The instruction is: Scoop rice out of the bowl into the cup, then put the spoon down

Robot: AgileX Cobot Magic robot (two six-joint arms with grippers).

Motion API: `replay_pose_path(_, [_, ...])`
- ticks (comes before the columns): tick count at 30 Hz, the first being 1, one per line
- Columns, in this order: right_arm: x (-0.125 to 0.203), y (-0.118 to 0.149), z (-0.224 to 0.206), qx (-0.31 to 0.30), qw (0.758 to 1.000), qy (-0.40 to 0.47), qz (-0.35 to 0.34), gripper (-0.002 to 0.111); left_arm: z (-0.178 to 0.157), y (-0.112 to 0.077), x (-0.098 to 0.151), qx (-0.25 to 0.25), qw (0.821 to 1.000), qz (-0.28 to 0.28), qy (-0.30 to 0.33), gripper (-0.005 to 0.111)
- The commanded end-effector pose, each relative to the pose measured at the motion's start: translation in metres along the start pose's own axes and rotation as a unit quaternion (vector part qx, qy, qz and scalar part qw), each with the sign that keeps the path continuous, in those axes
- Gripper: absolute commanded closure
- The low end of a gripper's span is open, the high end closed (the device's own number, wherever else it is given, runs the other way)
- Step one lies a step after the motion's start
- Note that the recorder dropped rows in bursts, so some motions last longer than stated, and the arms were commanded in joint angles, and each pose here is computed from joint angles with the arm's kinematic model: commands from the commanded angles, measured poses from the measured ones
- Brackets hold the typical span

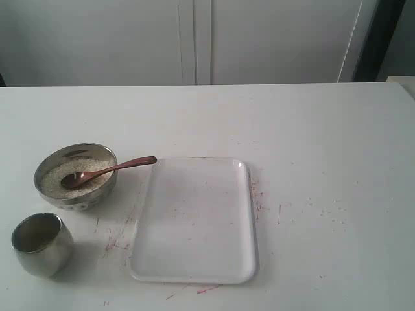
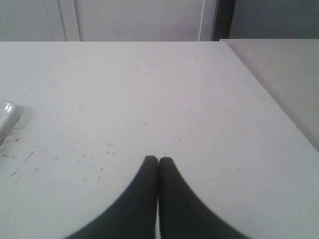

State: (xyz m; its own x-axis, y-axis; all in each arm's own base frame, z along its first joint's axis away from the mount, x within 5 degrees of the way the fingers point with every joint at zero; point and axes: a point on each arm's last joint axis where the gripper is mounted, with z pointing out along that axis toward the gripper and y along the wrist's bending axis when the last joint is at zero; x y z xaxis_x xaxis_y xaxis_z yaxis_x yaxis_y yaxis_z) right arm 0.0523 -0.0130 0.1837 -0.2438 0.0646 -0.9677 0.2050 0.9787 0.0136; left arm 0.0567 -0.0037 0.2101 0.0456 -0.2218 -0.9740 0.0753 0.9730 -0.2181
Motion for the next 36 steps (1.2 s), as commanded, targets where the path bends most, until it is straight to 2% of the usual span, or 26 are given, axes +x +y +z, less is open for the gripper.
replay_pose_path(1, [0.001,0.0,0.0,-0.001,1.0,-0.002,0.0,0.108,0.0,0.0,-0.001,0.0,1.0,-0.007,-0.001,0.092])
replay_pose_path(9, [0.001,0.0,0.0,-0.001,1.0,-0.002,0.0,0.108,0.0,0.0,-0.001,0.0,1.0,-0.007,-0.001,0.092])
replay_pose_path(12, [0.001,0.0,0.0,0.001,0.999,-0.002,-0.039,0.108,0.0,0.0,-0.001,0.0,1.0,-0.007,-0.001,0.092])
replay_pose_path(20, [0.001,0.0,0.0,0.001,0.999,-0.002,-0.038,0.108,0.0,0.0,-0.001,0.0,1.0,-0.007,-0.001,0.092])
replay_pose_path(24, [0.0,-0.001,0.0,0.006,0.997,-0.009,-0.079,0.108,0.0,0.0,-0.001,0.0,1.0,-0.007,-0.001,0.092])
replay_pose_path(30, [0.0,-0.001,0.0,0.005,0.997,-0.01,-0.077,0.108,0.0,0.0,-0.001,0.0,1.0,-0.007,-0.001,0.092])
replay_pose_path(33, [-0.004,-0.001,0.0,0.006,0.994,-0.032,-0.105,0.108,0.0,0.0,-0.001,0.0,1.0,-0.007,-0.001,0.092])
replay_pose_path(36, [-0.014,0.002,-0.001,-0.003,0.992,-0.083,-0.098,0.108,0.0,0.0,-0.001,0.0,1.0,-0.007,-0.001,0.092])
